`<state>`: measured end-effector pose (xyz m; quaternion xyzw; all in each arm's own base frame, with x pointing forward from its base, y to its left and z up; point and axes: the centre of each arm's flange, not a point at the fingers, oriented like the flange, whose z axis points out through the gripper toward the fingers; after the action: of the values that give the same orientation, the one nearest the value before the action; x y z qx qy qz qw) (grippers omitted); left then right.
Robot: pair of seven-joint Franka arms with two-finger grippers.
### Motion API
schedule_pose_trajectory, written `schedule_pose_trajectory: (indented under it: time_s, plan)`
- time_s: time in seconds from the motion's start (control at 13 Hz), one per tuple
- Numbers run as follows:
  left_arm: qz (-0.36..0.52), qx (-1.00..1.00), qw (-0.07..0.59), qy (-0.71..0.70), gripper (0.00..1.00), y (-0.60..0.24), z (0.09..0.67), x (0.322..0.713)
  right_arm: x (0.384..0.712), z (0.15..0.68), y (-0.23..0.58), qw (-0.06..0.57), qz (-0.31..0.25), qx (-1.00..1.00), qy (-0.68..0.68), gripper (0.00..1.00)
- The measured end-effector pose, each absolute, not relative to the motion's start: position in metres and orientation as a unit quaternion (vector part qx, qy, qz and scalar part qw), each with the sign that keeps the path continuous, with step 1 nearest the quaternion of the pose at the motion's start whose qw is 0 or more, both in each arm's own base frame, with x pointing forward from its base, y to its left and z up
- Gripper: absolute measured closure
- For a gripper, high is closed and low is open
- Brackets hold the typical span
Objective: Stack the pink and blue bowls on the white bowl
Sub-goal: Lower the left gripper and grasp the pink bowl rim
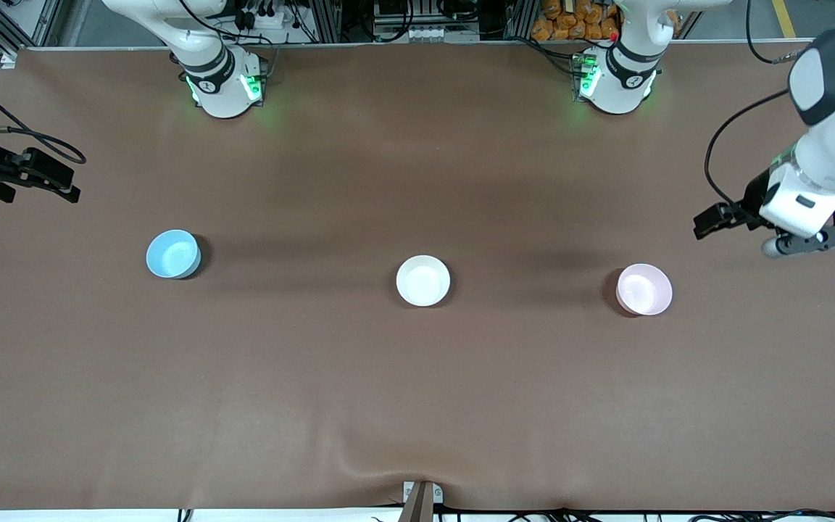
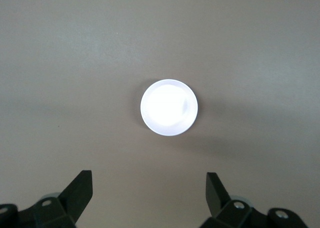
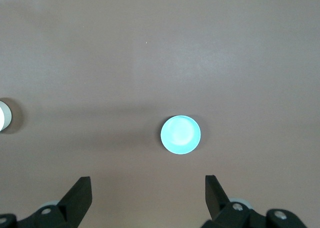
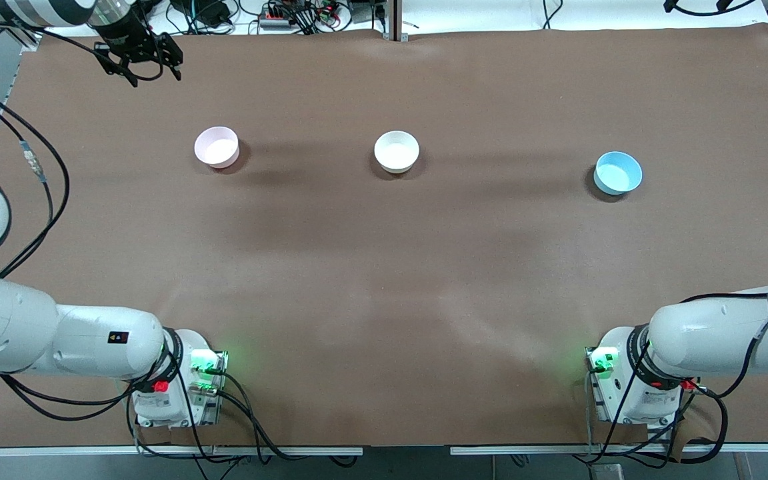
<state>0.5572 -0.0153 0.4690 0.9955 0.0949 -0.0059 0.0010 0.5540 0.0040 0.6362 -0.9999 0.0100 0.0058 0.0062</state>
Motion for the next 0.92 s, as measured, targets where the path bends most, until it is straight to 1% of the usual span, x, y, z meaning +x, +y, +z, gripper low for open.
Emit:
schedule_pose_trajectory:
  time_s: [0.23, 0.38, 0.62, 0.92]
  plan:
    - [0.001, 0.995, 0.001, 0.102, 0.00, -0.008, 0.426, 0.573, 0.554, 0.636, 0.004, 0.006, 0.006, -1.000, 0.010, 0.00]
    - [0.006, 0.994, 0.001, 0.106, 0.00, -0.002, 0.386, 0.576, 0.554, 0.636, 0.004, 0.006, 0.006, -1.000, 0.010, 0.00]
    - [0.001, 0.993, 0.000, 0.115, 0.00, 0.011, 0.327, 0.574, 0.555, 0.634, 0.004, 0.006, 0.007, -1.000, 0.010, 0.00]
    - [0.010, 0.994, 0.001, 0.113, 0.00, 0.012, 0.280, 0.564, 0.558, 0.629, 0.004, 0.006, 0.012, -1.000, 0.010, 0.00]
